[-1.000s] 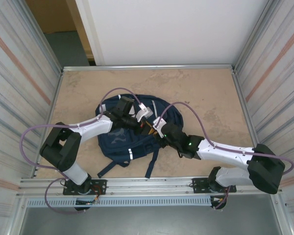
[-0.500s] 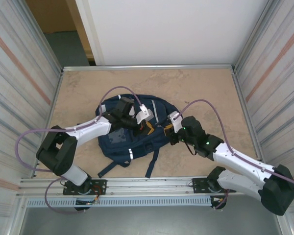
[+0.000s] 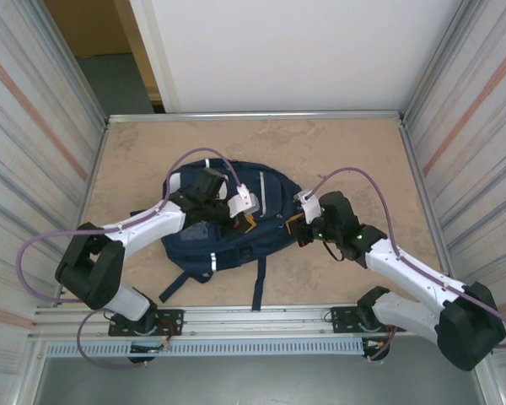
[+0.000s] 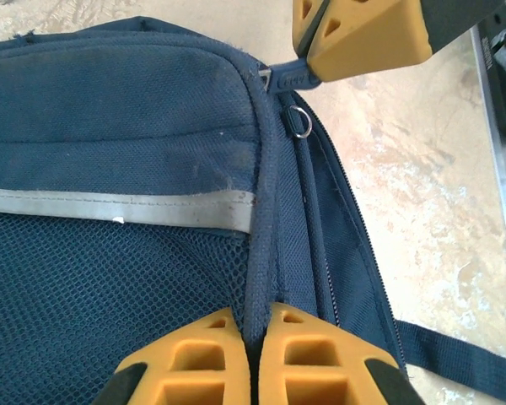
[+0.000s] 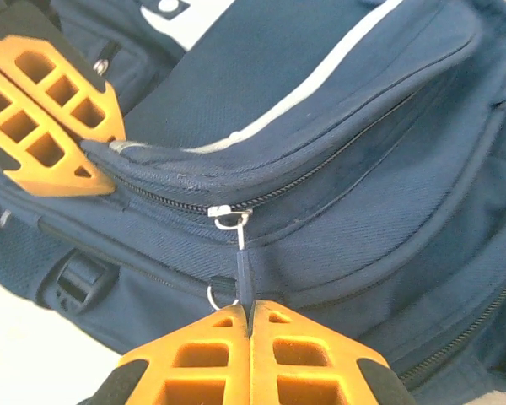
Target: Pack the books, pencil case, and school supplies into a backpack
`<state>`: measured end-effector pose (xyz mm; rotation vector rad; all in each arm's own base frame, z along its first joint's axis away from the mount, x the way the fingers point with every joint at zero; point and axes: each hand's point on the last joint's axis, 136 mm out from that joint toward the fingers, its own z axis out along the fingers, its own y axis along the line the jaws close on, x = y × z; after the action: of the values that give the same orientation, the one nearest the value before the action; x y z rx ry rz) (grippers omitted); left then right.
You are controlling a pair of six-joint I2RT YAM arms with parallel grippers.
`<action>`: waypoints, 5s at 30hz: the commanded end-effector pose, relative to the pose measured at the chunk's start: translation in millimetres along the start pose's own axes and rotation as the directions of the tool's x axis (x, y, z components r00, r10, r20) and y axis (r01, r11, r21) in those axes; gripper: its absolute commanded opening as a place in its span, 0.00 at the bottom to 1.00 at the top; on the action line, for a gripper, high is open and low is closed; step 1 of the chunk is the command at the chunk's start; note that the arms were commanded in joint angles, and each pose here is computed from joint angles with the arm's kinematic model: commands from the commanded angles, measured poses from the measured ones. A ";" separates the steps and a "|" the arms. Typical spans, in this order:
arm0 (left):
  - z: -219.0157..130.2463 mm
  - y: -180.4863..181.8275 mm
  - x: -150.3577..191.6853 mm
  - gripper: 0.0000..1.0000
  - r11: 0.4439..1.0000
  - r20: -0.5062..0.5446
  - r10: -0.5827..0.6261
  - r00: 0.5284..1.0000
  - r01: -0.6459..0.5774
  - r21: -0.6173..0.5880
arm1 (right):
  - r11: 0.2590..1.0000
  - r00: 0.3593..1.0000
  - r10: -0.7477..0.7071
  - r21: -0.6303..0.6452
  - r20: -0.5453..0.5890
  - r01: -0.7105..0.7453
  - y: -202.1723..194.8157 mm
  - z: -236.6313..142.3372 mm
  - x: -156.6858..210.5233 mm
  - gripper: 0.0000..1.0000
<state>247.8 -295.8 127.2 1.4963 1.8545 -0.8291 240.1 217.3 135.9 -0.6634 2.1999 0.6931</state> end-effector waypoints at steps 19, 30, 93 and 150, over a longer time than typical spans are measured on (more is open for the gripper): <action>1.0 -24.7 -12.4 0.00 0.978 0.015 0.203 0.979 -0.204 0.050 | 0.995 0.992 -0.092 -0.039 -0.091 0.089 8.4 16.2 6.2 0.35; 5.9 -28.7 -10.8 0.00 0.970 -0.018 0.240 0.971 -0.239 0.048 | 0.986 0.981 -0.161 -0.051 -0.112 0.156 20.3 19.0 1.4 0.16; -105.6 97.6 2.2 0.37 0.757 0.105 0.112 0.988 -0.017 -0.653 | 0.987 0.984 -0.036 -0.158 -0.172 0.008 70.2 89.2 -22.9 0.00; -152.6 172.5 110.1 0.02 0.039 0.371 -0.906 0.204 0.913 -0.407 | 0.994 0.962 -0.014 0.098 -0.274 0.042 -2.3 73.2 8.0 0.00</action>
<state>341.8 -106.5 96.9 -0.4143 2.7575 -0.7342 286.0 273.3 90.9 -0.7554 2.4031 0.5758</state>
